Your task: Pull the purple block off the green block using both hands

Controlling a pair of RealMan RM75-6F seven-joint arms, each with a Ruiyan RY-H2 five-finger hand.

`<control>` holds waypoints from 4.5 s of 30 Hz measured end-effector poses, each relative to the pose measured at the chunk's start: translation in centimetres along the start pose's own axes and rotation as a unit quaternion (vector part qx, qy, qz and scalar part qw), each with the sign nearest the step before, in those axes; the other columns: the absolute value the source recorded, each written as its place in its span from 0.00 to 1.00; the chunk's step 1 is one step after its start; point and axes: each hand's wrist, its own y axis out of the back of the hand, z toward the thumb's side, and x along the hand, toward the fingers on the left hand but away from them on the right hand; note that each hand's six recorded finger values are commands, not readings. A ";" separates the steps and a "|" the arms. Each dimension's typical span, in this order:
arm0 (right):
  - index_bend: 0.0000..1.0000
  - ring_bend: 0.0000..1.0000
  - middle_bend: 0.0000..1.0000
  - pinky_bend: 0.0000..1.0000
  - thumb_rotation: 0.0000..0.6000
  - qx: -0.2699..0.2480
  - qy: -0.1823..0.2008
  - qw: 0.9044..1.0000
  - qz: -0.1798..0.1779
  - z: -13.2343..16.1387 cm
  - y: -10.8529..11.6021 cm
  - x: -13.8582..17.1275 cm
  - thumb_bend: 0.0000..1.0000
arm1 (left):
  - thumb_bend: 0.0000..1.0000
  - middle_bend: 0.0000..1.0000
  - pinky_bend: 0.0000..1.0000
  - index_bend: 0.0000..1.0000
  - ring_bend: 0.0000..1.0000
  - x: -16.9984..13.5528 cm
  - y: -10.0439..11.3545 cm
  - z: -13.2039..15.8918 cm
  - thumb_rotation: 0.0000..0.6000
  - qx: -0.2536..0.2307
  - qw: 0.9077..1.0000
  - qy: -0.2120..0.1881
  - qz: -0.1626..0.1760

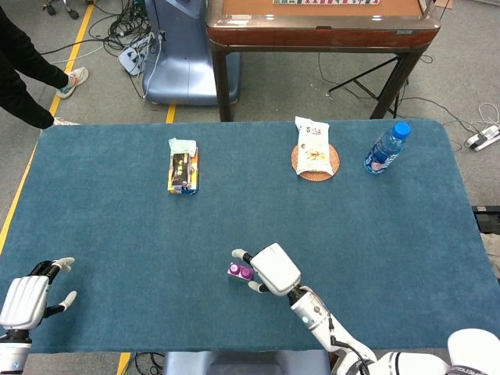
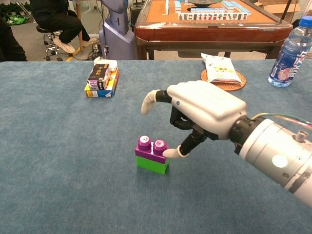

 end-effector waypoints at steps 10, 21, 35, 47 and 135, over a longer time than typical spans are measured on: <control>0.21 1.00 1.00 1.00 1.00 0.005 0.013 1.000 0.011 1.1 -1.7 -1.2 0.00 | 0.25 0.36 0.59 0.32 0.29 -0.2 -0.1 -0.2 1.00 -0.002 1.000 0.003 -0.002; 0.21 1.00 1.00 1.00 1.00 0.024 -0.001 1.000 0.009 0.5 -2.7 -1.6 0.00 | 0.25 0.36 0.59 0.32 0.29 -0.4 -0.6 -0.4 1.00 -0.006 1.000 0.006 -0.006; 0.21 1.00 1.00 1.00 1.00 0.031 -0.031 0.999 0.017 -2.0 -2.7 -0.6 0.00 | 0.25 0.36 0.59 0.32 0.29 -0.1 -0.7 0.1 1.00 -0.006 1.000 0.000 -0.007; 0.21 1.00 1.00 1.00 1.00 0.021 -0.044 0.999 0.019 -3.4 -2.5 0.4 0.00 | 0.25 0.36 0.59 0.32 0.29 0.0 -0.7 0.6 1.00 -0.004 1.000 -0.004 -0.009; 0.47 1.00 1.00 1.00 1.00 -0.013 -0.111 0.969 0.219 -1.8 -0.7 -3.6 0.24 | 0.25 0.36 0.59 0.32 0.29 -0.8 -1.4 0.0 1.00 -0.012 1.000 0.004 -0.015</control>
